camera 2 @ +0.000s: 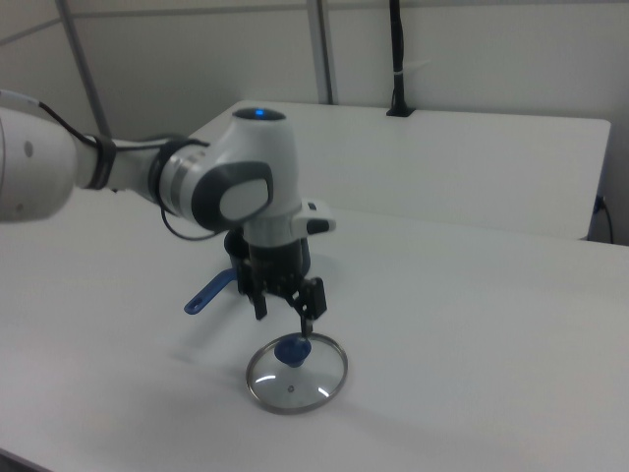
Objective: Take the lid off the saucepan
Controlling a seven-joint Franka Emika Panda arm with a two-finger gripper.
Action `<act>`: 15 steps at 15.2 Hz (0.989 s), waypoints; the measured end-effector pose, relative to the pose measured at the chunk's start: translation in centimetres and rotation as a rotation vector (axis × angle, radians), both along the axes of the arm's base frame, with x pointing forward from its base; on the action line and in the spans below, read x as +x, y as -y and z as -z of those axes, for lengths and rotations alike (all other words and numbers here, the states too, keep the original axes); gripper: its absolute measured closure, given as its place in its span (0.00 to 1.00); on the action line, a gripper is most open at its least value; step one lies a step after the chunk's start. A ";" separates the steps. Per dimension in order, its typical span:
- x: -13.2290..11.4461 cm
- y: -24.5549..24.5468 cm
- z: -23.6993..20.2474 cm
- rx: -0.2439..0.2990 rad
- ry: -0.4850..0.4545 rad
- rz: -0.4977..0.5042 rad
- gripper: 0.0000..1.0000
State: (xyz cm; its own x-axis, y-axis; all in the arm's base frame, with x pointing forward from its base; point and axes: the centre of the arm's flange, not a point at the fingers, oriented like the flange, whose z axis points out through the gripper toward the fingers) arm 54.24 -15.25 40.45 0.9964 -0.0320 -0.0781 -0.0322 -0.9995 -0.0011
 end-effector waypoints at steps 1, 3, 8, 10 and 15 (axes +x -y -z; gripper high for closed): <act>0.3 -0.2 -1.1 0.006 0.004 0.008 0.01; 1.0 -0.7 -3.8 0.004 0.017 0.044 0.00; 2.7 -8.0 -14.3 -0.011 0.069 0.110 0.00; 2.3 -10.5 -17.1 -0.014 0.103 0.114 0.00; 0.4 -13.3 -20.7 -0.035 0.131 0.036 0.00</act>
State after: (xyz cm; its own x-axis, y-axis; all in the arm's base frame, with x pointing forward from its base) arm 54.62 -1.93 61.16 0.9962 -0.0680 0.0541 -0.0695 -0.9972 0.0268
